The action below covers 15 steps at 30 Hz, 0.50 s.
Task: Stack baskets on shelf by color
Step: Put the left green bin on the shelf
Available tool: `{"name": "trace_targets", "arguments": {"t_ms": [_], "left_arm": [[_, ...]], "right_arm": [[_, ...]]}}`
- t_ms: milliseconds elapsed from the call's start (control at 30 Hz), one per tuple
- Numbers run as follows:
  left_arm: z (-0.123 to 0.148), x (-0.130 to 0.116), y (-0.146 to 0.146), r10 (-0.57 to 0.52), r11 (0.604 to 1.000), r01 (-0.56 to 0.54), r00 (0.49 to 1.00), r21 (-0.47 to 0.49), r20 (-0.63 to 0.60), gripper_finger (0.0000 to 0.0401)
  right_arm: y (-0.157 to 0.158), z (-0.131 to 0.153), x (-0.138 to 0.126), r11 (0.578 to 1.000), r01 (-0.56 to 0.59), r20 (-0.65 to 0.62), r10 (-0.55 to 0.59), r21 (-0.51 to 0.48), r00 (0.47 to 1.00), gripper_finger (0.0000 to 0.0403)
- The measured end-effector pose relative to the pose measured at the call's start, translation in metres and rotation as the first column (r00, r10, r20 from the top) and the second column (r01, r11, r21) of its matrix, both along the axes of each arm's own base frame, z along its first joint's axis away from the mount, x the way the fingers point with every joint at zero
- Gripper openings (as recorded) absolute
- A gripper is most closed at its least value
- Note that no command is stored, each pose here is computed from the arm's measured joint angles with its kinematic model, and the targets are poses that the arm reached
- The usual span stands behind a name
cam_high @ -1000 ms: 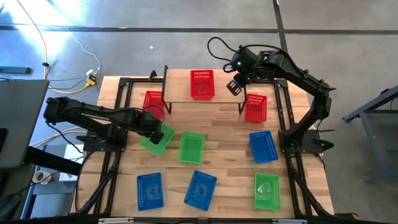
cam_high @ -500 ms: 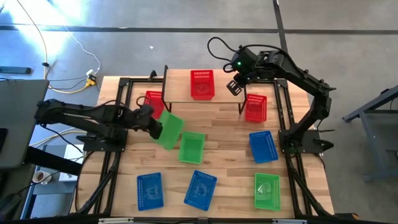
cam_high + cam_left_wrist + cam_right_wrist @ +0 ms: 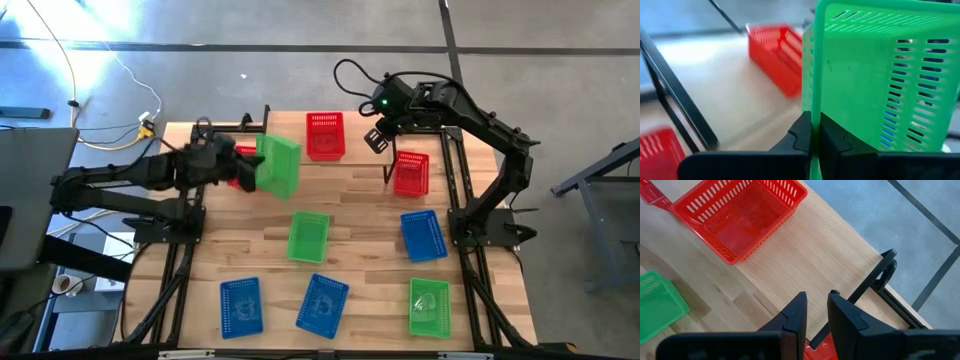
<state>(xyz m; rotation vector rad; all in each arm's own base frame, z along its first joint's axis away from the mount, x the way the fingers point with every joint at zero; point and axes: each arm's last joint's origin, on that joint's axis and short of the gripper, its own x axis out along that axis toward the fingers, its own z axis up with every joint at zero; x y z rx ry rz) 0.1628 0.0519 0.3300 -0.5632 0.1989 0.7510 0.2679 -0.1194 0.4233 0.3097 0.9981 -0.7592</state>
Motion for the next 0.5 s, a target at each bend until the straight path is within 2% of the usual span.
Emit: {"name": "trace_targets", "arguments": {"t_ms": [200,500], "left_arm": [[0.029,0.000,0.023,0.094,0.994,-0.095,0.995,0.058,0.019,0.0001],[0.056,0.007,0.071,0.152,0.988,-0.153,0.987,-0.018,-0.046,0.0001]], "right_arm": [[0.000,0.000,0.000,1.000,0.004,0.002,-0.004,0.001,1.000,0.0062],[0.000,0.000,0.000,1.000,0.018,0.009,-0.018,0.007,1.000,0.0062]]}}
